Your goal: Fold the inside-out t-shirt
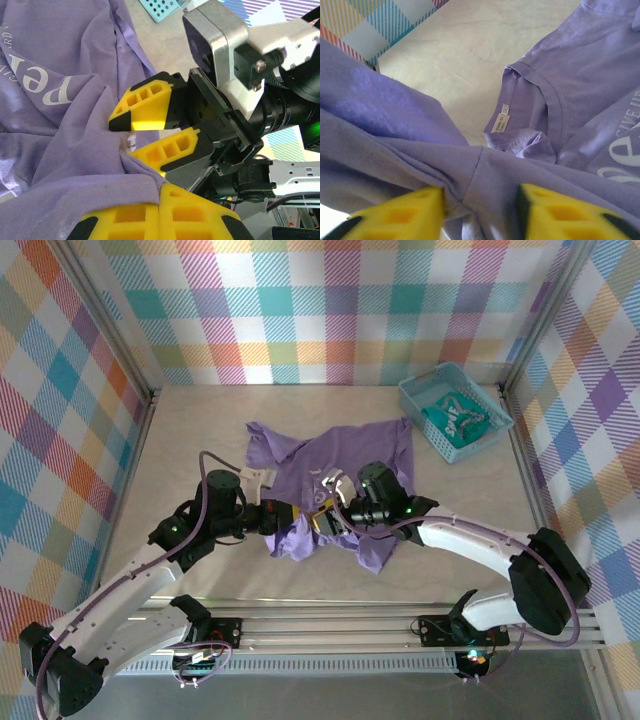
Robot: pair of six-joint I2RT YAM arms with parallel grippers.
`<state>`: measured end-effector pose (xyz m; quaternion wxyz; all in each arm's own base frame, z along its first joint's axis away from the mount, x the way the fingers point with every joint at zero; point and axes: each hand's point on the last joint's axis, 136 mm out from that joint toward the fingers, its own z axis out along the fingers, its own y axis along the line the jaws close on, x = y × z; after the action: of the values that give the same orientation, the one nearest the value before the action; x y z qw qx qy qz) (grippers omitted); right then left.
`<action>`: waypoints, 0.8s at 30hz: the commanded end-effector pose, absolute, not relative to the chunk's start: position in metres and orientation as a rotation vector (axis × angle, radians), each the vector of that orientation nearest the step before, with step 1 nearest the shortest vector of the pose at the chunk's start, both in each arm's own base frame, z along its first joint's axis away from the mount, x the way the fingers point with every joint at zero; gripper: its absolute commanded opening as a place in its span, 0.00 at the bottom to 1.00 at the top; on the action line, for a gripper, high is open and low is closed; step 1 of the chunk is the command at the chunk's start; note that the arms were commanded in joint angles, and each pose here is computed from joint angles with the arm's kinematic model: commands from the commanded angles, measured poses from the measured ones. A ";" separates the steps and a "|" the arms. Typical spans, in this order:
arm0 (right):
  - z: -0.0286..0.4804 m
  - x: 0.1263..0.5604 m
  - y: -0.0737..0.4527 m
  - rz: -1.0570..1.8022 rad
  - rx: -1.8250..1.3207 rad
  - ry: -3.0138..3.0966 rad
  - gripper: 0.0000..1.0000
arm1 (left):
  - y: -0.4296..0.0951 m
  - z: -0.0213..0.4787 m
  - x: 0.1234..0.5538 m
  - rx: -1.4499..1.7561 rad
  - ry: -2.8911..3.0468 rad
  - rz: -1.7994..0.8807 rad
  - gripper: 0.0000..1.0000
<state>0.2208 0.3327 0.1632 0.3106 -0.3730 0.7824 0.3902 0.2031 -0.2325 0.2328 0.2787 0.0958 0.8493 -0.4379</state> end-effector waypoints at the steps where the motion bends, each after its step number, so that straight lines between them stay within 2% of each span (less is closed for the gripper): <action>1: 0.175 0.229 0.334 0.971 -0.985 2.036 0.12 | -0.228 0.249 0.203 0.284 2.246 -1.152 0.00; 2: 0.173 0.236 0.327 0.900 -0.957 2.067 0.02 | -0.227 0.248 0.202 0.296 2.258 -1.138 0.00; 3: 0.170 0.244 0.320 0.830 -0.922 2.095 0.00 | -0.225 0.247 0.200 0.302 2.270 -1.122 0.00; 7: 0.173 0.273 0.293 0.578 -0.764 2.150 0.00 | -0.215 0.238 0.198 0.310 2.346 -1.041 0.00; 13: 0.177 0.287 0.287 0.482 -0.730 2.148 0.00 | -0.211 0.211 0.209 0.256 2.456 -0.947 0.00; 18: 0.167 0.289 0.279 0.382 -0.771 2.198 0.00 | -0.229 0.217 0.219 0.230 2.399 -1.077 0.00; 19: 0.166 0.288 0.278 0.369 -0.792 2.204 0.02 | -0.232 0.221 0.221 0.229 2.378 -1.096 0.00; 22: 0.177 0.270 0.284 0.437 -0.921 2.151 0.32 | -0.234 0.226 0.227 0.222 2.363 -1.097 0.00; 24: 0.192 0.248 0.295 0.573 -1.037 2.063 0.46 | -0.236 0.228 0.228 0.225 2.366 -1.100 0.00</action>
<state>0.2686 0.2924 0.1703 0.3655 -0.3470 0.8413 0.1956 0.2227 -0.2310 0.2153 0.2527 0.0854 0.8823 -0.3880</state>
